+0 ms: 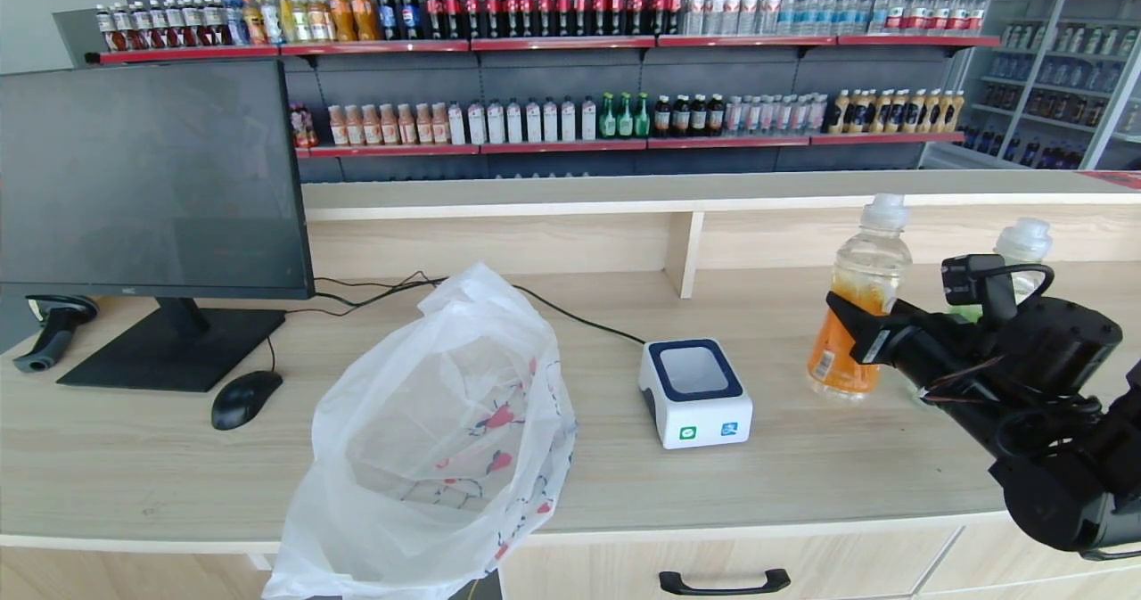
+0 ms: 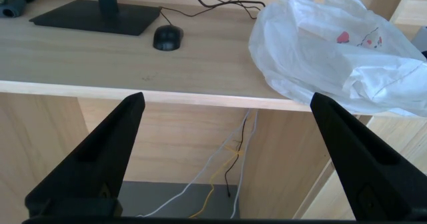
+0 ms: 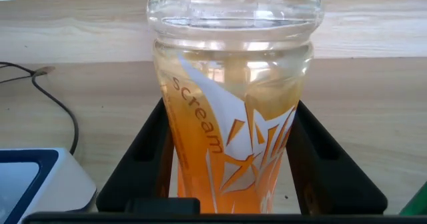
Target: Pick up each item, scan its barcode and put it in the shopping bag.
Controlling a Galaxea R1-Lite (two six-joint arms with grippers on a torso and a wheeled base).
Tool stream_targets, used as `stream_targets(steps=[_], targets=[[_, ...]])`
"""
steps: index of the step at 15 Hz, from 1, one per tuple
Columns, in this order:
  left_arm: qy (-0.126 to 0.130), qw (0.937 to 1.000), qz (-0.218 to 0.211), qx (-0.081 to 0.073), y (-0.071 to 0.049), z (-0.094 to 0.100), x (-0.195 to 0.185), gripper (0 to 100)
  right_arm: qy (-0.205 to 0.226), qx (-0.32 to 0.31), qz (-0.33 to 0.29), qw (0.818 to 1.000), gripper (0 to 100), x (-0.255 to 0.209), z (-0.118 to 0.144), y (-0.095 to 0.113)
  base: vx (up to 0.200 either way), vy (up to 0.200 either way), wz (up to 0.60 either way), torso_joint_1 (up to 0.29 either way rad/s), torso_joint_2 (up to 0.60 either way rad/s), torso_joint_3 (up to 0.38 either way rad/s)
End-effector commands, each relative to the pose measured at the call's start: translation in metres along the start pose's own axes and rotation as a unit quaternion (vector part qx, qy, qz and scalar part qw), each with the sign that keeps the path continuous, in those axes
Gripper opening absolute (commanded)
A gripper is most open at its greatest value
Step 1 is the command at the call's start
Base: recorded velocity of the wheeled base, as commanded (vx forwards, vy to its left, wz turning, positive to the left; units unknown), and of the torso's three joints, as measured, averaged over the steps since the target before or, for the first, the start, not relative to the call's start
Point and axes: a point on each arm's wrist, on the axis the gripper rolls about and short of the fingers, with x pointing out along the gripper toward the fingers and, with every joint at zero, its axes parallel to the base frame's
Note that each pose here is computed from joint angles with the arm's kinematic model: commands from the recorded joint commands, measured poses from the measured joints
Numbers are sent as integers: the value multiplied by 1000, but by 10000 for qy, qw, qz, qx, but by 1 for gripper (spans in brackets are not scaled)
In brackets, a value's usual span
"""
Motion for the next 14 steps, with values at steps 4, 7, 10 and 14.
stream_targets(steps=[4, 7, 10, 14], targets=[[-3, 10000, 0, -1, 0, 0, 0, 100, -96, -10, 9, 10000, 0, -6, 8, 1, 0, 0, 0, 0, 0, 0], [-3, 10000, 0, -1, 0, 0, 0, 100, -149, -14, 20, 9999, 0, -7, 12, 2, 0, 0, 0, 0, 0, 0], [-3, 10000, 0, -1, 0, 0, 0, 100, -225, -20, 39, 9997, 0, -15, 20, 4, 0, 0, 0, 0, 0, 0], [-3, 10000, 8, -1, 0, 0, 0, 100, -367, -19, 290, 9989, 0, -28, 33, 20, 0, 0, 0, 0, 0, 0]])
